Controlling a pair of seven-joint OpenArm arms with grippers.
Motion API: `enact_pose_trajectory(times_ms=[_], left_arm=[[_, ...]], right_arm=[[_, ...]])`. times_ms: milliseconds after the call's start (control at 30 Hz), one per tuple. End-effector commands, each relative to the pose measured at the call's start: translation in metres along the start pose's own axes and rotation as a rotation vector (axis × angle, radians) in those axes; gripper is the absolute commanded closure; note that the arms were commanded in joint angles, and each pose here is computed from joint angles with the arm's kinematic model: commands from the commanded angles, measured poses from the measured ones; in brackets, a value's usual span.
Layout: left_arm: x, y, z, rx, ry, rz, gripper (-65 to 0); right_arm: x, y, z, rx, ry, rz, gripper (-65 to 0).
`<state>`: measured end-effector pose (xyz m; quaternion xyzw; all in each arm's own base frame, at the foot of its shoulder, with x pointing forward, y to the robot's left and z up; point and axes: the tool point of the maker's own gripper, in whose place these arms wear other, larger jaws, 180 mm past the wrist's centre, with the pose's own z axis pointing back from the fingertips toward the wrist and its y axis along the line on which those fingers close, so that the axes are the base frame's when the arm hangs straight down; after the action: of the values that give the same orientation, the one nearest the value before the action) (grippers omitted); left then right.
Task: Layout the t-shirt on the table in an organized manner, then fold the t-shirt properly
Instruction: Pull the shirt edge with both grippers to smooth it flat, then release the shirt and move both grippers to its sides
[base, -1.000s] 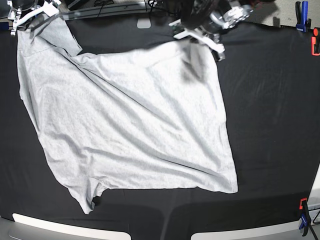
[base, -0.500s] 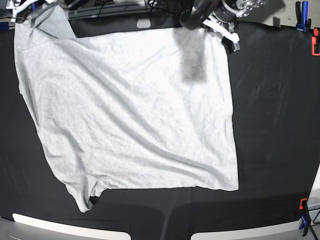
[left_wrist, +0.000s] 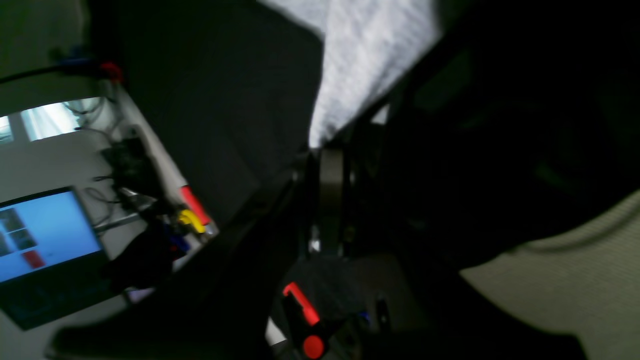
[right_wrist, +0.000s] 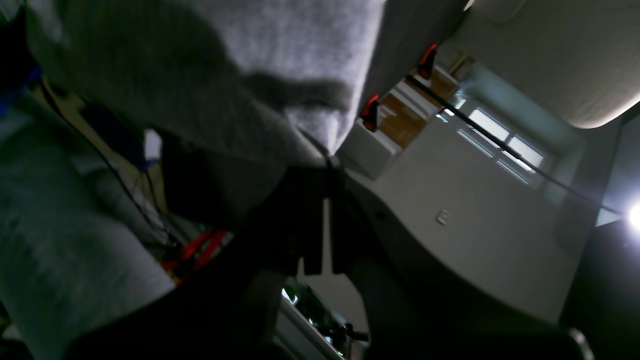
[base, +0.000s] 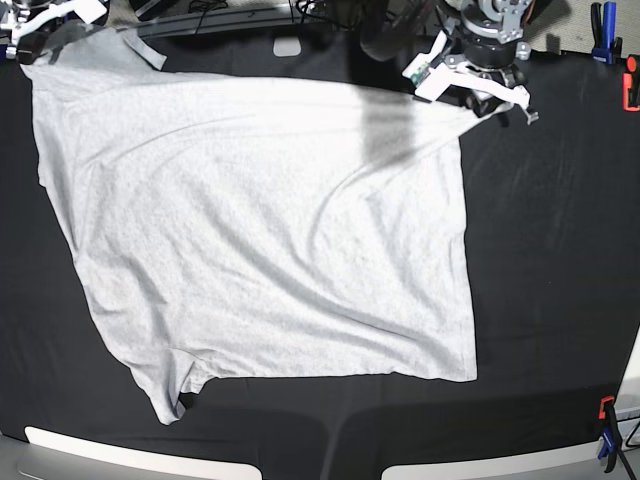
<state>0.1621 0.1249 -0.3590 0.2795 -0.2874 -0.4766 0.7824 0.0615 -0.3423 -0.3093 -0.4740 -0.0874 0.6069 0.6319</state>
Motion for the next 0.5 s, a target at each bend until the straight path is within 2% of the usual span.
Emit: enact_pose_trajectory(times_ms=[0, 167, 267, 367, 467], left_arm=[[-0.001, 0.008, 0.003, 0.033, 0.001, 0.014, 0.0], [0.004, 0.011, 0.003, 0.048, -0.022, 0.01, 0.0], [0.008, 0.028, 0.005, 0.141, -0.046, 0.005, 0.0], [0.016, 0.047, 0.009, 0.252, -0.093, 0.022, 0.0], [0.025, 0.055, 0.012, 0.293, -0.151, 0.05, 0.0]], right_arm=[[0.006, -0.01, 0.003, -0.026, -0.026, -0.02, 0.0], [0.023, -0.033, 0.011, -0.056, -0.08, -0.114, 0.0], [0.03, -0.05, 0.007, -0.092, -0.091, -0.169, 0.0], [0.035, -0.059, -0.007, -0.082, -0.091, -0.246, 0.0], [0.044, -0.072, -0.02, -0.083, -0.112, -0.326, 0.0]])
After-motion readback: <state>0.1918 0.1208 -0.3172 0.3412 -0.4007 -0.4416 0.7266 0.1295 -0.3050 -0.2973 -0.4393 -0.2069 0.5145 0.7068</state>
